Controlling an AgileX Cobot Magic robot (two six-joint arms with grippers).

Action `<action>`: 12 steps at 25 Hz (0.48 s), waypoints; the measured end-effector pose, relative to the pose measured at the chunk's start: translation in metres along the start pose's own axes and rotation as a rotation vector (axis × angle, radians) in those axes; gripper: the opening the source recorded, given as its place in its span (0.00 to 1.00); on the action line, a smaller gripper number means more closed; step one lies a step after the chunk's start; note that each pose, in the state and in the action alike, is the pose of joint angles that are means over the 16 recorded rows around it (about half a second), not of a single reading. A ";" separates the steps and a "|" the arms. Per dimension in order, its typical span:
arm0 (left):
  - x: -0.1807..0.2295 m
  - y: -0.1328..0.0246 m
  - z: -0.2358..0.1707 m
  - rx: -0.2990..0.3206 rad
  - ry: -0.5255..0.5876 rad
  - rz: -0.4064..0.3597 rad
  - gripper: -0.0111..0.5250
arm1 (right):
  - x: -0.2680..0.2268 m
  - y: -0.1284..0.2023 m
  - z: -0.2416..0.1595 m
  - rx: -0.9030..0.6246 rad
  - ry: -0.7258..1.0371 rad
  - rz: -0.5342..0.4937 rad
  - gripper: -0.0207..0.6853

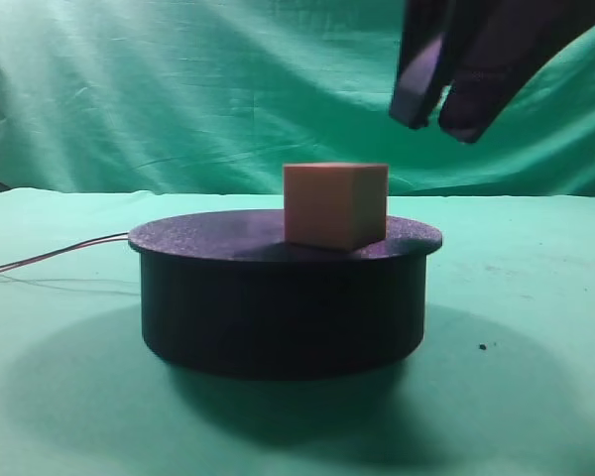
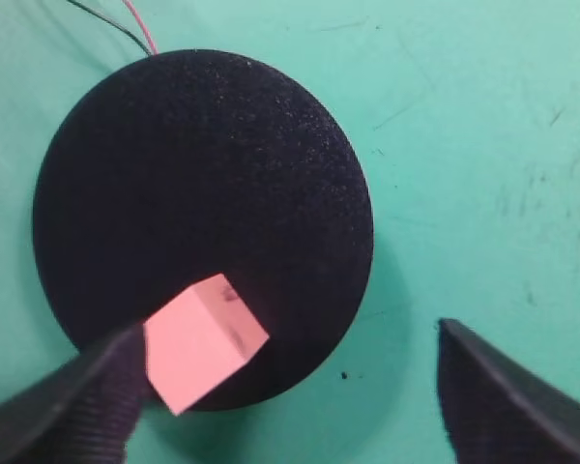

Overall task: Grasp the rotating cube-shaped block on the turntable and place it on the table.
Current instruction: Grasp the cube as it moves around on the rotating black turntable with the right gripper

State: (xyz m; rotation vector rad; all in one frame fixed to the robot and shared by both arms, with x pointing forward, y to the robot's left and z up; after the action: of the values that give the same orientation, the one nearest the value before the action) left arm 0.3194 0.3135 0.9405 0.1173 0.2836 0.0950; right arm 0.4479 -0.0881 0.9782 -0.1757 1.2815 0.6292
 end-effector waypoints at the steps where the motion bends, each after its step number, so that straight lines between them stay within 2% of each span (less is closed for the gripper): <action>1: 0.000 0.000 0.000 0.000 0.000 0.000 0.02 | 0.003 0.001 0.001 -0.004 0.007 -0.001 0.85; 4: 0.000 0.000 0.000 0.000 0.000 0.000 0.02 | 0.011 0.001 0.002 -0.019 0.026 -0.012 0.84; 12: 0.000 0.000 0.000 0.000 0.000 0.000 0.02 | 0.020 -0.001 0.011 -0.069 0.033 -0.070 0.55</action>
State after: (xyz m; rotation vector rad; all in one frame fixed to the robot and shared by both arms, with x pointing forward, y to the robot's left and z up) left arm 0.3194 0.3135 0.9405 0.1173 0.2836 0.0950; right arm 0.4605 -0.0769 0.9624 -0.2873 1.2807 0.6126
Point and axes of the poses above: a point on each arm's last joint axis where the gripper is mounted, x pointing out along that axis toward the gripper, y along the wrist's bending axis when the last joint is at zero, z = x × y, the point moved 3 cm from there along x, pointing out along that axis toward the gripper, and after that the axes turned 1 degree about -x, right-handed, at the moved point
